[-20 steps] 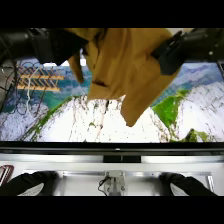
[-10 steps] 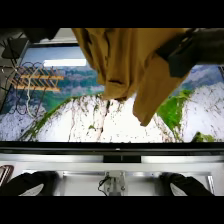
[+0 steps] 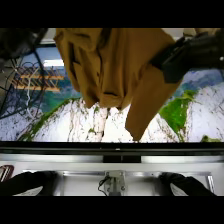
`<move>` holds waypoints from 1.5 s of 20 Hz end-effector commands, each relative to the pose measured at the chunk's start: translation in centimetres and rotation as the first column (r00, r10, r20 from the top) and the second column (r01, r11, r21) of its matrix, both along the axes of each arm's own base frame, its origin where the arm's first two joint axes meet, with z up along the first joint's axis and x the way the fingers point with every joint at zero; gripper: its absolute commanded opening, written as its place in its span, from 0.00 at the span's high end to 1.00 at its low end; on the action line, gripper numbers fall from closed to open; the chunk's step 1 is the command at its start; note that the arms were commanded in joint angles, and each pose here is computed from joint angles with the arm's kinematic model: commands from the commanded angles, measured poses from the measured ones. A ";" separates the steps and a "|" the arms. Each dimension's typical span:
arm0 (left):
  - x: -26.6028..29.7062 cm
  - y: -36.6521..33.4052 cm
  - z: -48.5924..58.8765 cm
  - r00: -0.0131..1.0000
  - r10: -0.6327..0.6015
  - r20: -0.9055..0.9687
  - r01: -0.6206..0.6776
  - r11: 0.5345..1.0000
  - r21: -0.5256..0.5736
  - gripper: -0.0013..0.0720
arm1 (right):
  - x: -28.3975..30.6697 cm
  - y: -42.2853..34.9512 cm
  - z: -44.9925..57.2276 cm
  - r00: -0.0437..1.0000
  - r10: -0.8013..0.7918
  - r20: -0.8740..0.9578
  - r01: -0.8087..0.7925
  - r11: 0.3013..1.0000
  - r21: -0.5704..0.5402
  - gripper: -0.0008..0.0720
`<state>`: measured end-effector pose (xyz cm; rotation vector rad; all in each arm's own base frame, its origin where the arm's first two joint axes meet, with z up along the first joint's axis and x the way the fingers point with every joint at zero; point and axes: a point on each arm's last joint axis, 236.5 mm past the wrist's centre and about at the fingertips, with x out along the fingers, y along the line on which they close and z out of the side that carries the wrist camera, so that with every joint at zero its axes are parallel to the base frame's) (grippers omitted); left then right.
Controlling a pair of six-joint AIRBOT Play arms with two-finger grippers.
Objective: Fold the shirts.
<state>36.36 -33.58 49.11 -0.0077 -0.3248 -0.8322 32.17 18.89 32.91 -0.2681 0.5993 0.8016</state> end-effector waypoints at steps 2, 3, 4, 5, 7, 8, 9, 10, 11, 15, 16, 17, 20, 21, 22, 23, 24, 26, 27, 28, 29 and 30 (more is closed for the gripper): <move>1.6 -3.2 -1.5 0.998 -0.021 -0.062 0.014 0.994 -0.110 0.15 | 0.5 0.4 -0.9 1.000 0.015 -0.028 -0.015 1.000 -0.004 0.93; 2.0 -3.7 -2.0 0.998 -0.017 -0.065 0.009 0.993 -0.116 0.15 | 0.6 0.4 -1.0 0.999 0.015 -0.031 -0.015 1.000 -0.005 0.93; 2.6 -3.9 -2.3 0.998 -0.005 -0.065 -0.003 0.992 -0.127 0.16 | 0.6 0.5 -1.0 0.999 0.017 -0.030 -0.017 1.000 -0.004 0.93; 3.1 -4.0 -2.6 0.998 0.005 -0.066 -0.014 0.991 -0.134 0.17 | 0.5 0.6 -1.0 0.999 0.021 -0.031 -0.021 1.000 -0.001 0.93; 4.3 -3.9 -3.4 0.996 0.015 -0.090 -0.029 0.989 -0.148 0.17 | 0.1 1.0 -0.9 0.998 0.050 -0.032 -0.050 0.999 0.006 0.93; 4.7 -4.0 -3.8 0.994 0.012 -0.109 -0.029 0.987 -0.155 0.18 | -0.1 1.3 -0.8 0.997 0.066 -0.030 -0.066 0.998 0.014 0.93; 5.0 -4.1 -4.2 0.991 0.004 -0.132 -0.026 0.986 -0.167 0.34 | -0.2 1.5 -0.7 0.997 0.073 -0.031 -0.073 0.997 0.021 0.93; 5.1 -4.3 -4.4 0.990 -0.003 -0.144 -0.022 0.984 -0.175 0.48 | -0.3 1.6 -0.6 0.996 0.079 -0.033 -0.078 0.997 0.027 0.93; 5.1 -4.6 -4.6 0.987 -0.015 -0.160 -0.015 0.983 -0.181 0.63 | -0.4 1.7 -0.6 0.996 0.082 -0.033 -0.081 0.996 0.030 0.93; 4.8 -4.5 -4.4 0.987 -0.020 -0.160 -0.011 0.982 -0.187 0.91 | -0.4 1.7 -0.6 0.996 0.081 -0.033 -0.080 0.996 0.029 0.92; 4.9 -4.2 -4.2 0.987 -0.015 -0.158 -0.015 0.982 -0.190 0.91 | -0.4 1.7 -0.6 0.996 0.081 -0.033 -0.080 0.996 0.030 0.92; 5.1 -3.7 -3.9 0.988 -0.007 -0.154 -0.023 0.981 -0.193 0.92 | -0.4 1.7 -0.6 0.996 0.080 -0.033 -0.079 0.996 0.030 0.91; 5.6 -1.6 -2.7 0.990 0.024 -0.138 -0.053 0.977 -0.208 0.92 | -0.3 1.8 -0.3 0.997 0.073 -0.032 -0.072 0.996 0.048 0.54; 5.6 -1.2 -2.5 0.990 0.029 -0.135 -0.057 0.976 -0.208 0.92 | -0.1 2.0 0.0 0.997 0.072 -0.021 -0.071 0.996 0.059 0.54; 5.4 -1.1 -2.4 0.990 0.027 -0.136 -0.054 0.978 -0.203 0.92 | 0.1 2.1 0.4 0.998 0.069 -0.007 -0.069 0.995 0.072 0.65; 5.4 -1.0 -2.4 0.990 0.027 -0.138 -0.054 0.979 -0.199 0.92 | 0.2 2.3 0.7 0.997 0.073 0.005 -0.073 0.994 0.080 0.79; 5.6 -0.7 -2.3 0.990 0.033 -0.137 -0.060 0.978 -0.199 0.92 | 0.2 2.4 0.8 0.997 0.079 0.014 -0.080 0.994 0.080 0.92; 6.0 0.0 -2.2 0.990 0.047 -0.135 -0.074 0.977 -0.201 0.92 | 0.2 2.4 0.8 0.996 0.084 0.016 -0.085 0.993 0.080 0.92; 6.4 0.4 -2.3 0.989 0.057 -0.136 -0.084 0.976 -0.200 0.91 | 0.1 2.4 0.9 0.996 0.088 0.026 -0.089 0.993 0.077 0.92; 6.7 0.8 -2.4 0.988 0.066 -0.138 -0.093 0.976 -0.196 0.90 | 0.2 2.4 1.2 0.995 0.089 0.045 -0.092 0.993 0.077 0.93; 6.9 1.0 -2.5 0.987 0.069 -0.143 -0.096 0.977 -0.189 0.77 | 0.4 2.4 1.6 0.994 0.084 0.065 -0.089 0.993 0.083 0.93; 7.1 1.1 -2.7 0.987 0.071 -0.146 -0.097 0.978 -0.183 0.54 | 0.8 2.4 2.2 0.993 0.076 0.091 -0.085 0.992 0.091 0.93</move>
